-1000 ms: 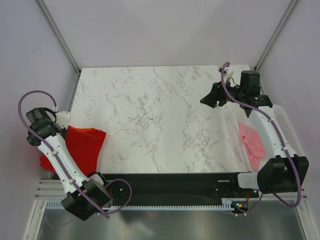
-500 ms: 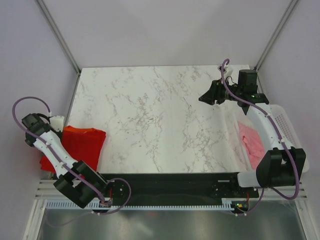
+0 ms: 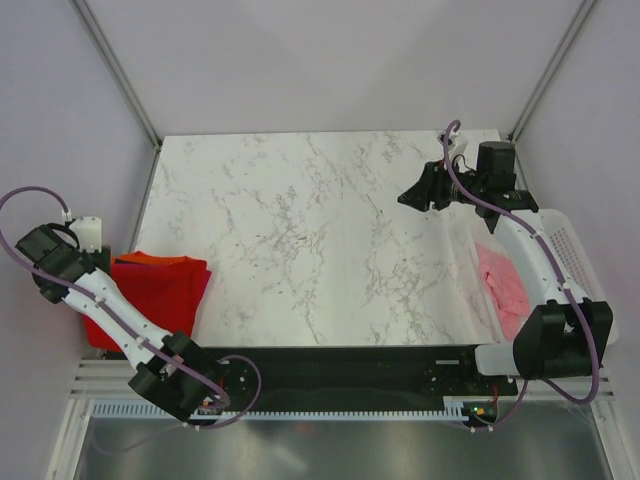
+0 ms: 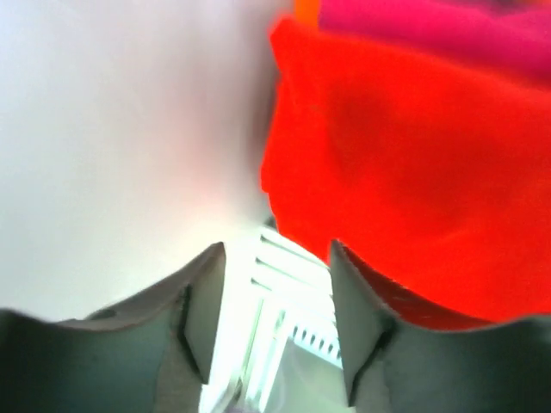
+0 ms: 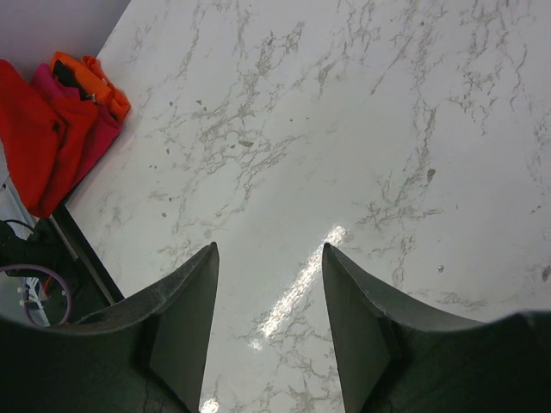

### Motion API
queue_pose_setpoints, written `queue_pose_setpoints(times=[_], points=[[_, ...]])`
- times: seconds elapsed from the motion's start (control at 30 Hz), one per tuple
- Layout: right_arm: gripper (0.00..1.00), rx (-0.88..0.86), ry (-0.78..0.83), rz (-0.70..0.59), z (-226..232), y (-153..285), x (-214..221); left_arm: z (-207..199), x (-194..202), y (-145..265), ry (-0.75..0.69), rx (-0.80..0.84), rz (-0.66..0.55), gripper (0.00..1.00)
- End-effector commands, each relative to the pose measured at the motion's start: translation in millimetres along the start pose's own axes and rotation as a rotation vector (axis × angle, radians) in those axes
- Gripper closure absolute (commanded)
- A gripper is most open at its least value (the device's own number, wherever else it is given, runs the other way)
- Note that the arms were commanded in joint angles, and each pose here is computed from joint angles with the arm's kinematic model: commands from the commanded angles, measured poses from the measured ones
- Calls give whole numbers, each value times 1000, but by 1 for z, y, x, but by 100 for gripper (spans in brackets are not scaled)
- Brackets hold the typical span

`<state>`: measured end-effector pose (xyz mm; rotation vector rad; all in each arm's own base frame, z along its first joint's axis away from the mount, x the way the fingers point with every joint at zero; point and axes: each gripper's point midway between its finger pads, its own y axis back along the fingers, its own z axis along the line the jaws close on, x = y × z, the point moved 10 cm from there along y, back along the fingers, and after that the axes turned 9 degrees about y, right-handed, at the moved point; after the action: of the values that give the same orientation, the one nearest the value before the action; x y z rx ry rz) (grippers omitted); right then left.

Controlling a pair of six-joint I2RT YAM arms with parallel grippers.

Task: Fold and stack the t-shirts
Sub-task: Neatly place the folded tshirt to the corner, then reset both grippers

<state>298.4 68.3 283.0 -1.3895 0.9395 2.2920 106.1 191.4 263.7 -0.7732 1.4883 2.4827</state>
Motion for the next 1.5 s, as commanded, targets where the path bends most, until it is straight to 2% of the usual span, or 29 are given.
queue_pose_setpoints(times=[0.0,0.03,0.1,0.13,0.2,0.3,0.37,0.4,0.43,0.5,0.53,0.63,0.8,0.93,1.07,1.17,1.2,1.37,1.4,1.47], points=[[40,34,65,-55,6,9,-11,-1,-31,46,40,28,-312,36],[38,47,73,-57,5,10,-11,-6,-34,58,40,52,-371,24],[36,53,103,-64,7,13,-13,-16,-39,69,18,141,-460,13],[35,58,113,-69,8,15,-15,-22,-41,72,1,170,-486,0],[34,70,123,-73,9,17,-16,-28,-42,73,-7,212,-500,0],[34,71,130,-70,11,20,-19,-33,-38,58,-9,278,-418,7],[34,73,127,-67,13,22,-17,-38,-31,48,-14,328,-354,18],[34,74,126,-65,14,22,-16,-39,-30,42,-15,348,-327,24],[34,75,124,-63,14,22,-14,-41,-28,38,-14,366,-311,35],[34,81,123,-63,15,24,-14,-44,-24,27,-11,400,-273,51],[34,83,122,-61,15,24,-12,-45,-23,24,-11,407,-260,56],[34,89,127,-60,17,27,-11,-48,-19,10,0,431,-202,51],[34,92,125,-54,16,28,-8,-48,-16,-7,0,449,-134,35],[34,89,119,-49,16,27,-6,-50,-15,-19,-1,450,-92,32],[34,88,114,-45,15,27,-4,-52,-14,-38,20,455,-17,36],[34,89,110,-42,15,27,-3,-52,-14,-43,18,442,-16,41],[34,89,112,-42,15,27,-3,-52,-15,-44,22,438,-19,46],[35,84,106,-38,15,26,0,-56,-19,-49,29,433,-23,49],[35,84,103,-35,15,26,1,-58,-18,-51,35,435,-16,54],[35,83,102,-34,15,26,1,-60,-19,-53,31,433,-15,58]])
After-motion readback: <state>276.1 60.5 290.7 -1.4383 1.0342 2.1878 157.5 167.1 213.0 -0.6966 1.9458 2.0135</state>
